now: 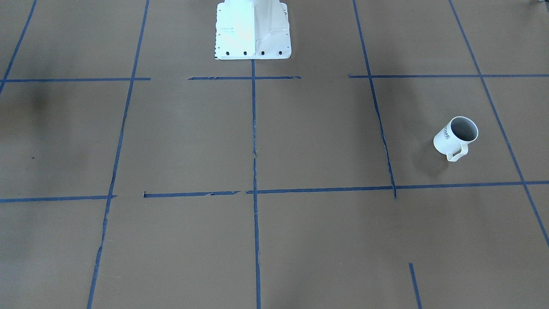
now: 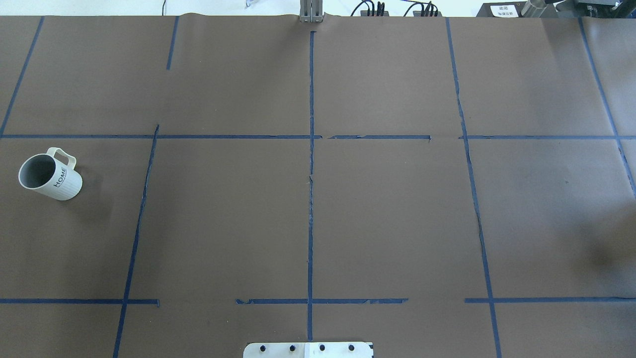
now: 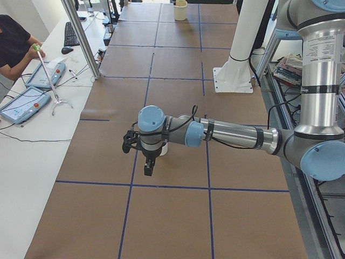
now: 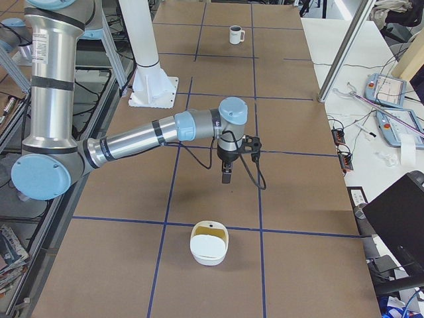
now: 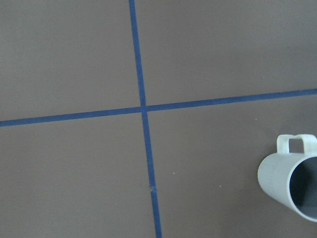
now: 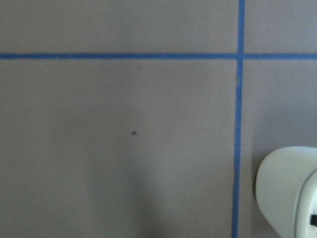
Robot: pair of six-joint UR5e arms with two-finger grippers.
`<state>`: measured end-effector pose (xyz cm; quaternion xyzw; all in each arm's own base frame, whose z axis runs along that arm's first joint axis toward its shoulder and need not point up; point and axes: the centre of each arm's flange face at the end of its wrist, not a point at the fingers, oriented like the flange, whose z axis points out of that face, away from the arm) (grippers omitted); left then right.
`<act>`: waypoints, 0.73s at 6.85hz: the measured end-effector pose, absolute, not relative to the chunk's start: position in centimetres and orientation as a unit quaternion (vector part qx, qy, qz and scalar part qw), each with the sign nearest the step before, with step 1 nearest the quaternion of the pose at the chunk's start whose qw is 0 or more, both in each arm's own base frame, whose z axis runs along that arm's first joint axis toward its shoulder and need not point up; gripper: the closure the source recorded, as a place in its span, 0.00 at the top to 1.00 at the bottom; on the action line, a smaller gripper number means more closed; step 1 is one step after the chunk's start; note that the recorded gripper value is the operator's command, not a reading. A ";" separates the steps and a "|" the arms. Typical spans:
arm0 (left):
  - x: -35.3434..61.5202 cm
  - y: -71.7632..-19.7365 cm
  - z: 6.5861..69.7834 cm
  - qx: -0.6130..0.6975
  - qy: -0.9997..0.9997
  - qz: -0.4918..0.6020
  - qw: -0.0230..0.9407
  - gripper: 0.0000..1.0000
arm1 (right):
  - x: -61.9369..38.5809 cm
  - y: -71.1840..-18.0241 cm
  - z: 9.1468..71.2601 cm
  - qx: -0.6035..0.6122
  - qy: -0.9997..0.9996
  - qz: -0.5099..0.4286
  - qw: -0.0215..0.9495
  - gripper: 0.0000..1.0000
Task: Left arm hands cup to right arm to dump lemon
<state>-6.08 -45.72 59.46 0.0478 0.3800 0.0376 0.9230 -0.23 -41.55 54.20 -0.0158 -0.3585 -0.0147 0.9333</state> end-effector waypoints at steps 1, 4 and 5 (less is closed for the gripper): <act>-6.9 -44.5 60.7 0.025 0.384 0.034 0.922 1.00 | 1.2 -38.5 57.5 -0.033 -0.358 -0.034 0.933 1.00; -6.9 -42.7 62.1 -0.019 0.413 -0.018 0.910 1.00 | 2.0 -34.4 62.1 -0.063 -0.405 -0.043 0.911 1.00; -6.9 -42.6 61.8 -0.020 0.414 -0.028 0.910 1.00 | 2.1 -34.8 61.9 -0.046 -0.399 -0.049 0.914 1.00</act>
